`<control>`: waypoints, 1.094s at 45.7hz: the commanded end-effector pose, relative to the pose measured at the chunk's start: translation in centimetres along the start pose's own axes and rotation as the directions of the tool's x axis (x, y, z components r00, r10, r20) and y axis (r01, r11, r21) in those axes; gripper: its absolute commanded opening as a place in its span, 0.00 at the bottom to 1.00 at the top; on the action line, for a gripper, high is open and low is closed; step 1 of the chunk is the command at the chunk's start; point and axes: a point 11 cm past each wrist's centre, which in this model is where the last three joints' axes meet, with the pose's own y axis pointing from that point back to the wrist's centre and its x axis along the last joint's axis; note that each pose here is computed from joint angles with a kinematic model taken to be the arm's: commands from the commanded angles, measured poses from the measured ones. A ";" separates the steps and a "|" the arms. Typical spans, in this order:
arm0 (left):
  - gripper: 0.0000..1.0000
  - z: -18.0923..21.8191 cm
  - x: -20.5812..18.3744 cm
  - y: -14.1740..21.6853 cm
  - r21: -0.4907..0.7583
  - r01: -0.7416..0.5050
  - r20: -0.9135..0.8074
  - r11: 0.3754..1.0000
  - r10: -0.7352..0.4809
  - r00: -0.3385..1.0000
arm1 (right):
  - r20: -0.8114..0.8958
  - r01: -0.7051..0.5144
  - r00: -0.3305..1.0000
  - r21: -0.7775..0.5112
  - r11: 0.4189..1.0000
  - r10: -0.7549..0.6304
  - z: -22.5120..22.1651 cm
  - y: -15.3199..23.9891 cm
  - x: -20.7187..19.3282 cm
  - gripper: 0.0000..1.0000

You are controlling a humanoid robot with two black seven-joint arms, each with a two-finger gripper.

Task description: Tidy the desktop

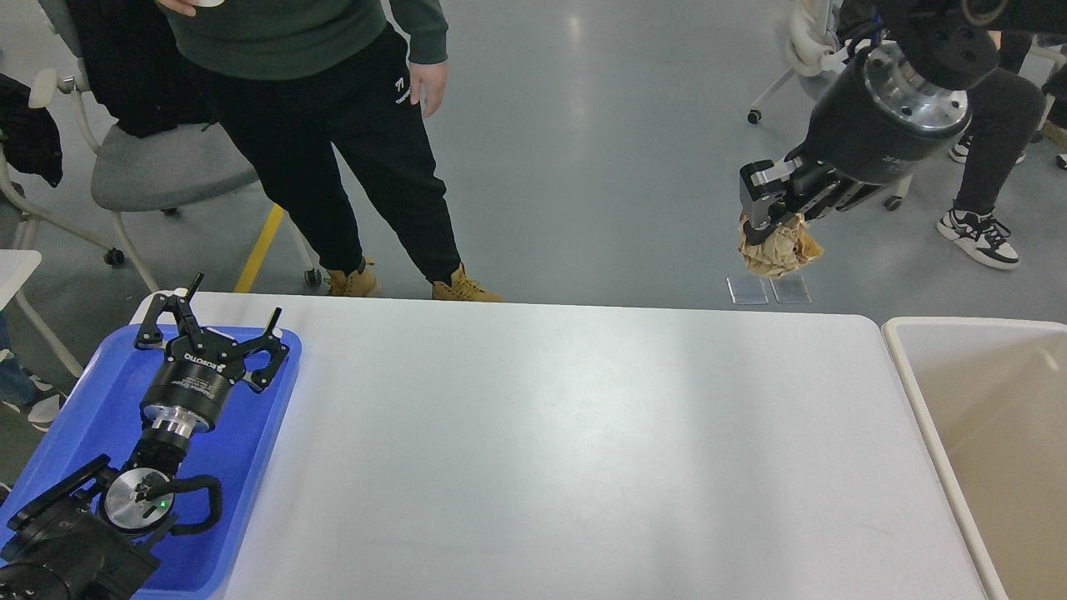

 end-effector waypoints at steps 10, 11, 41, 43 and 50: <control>0.99 0.0 0.0 0.0 0.000 0.000 0.000 1.000 0.000 1.000 | 0.322 -0.063 0.940 -0.167 0.984 0.115 17.9 -2.2 -2.3 0.00; 0.99 0.0 0.0 0.0 0.000 0.000 0.000 1.000 0.000 1.000 | 0.355 -0.062 0.926 -0.188 0.980 0.127 19.7 -2.6 -3.0 0.00; 0.99 -0.1 -0.1 -0.1 -0.001 0.001 -0.001 1.000 -0.001 1.000 | 0.627 0.002 0.667 -0.541 0.841 0.402 39.6 -5.9 -19.3 0.00; 0.99 0.0 0.0 0.0 -0.001 0.001 0.000 1.000 -0.001 1.000 | 0.632 0.003 0.656 -0.548 0.837 0.412 39.9 -6.7 -20.4 0.00; 0.99 -0.1 0.0 0.0 0.000 0.000 -0.001 1.000 0.000 1.000 | 0.615 0.012 0.658 -0.587 0.810 0.436 40.7 -9.1 -23.8 0.00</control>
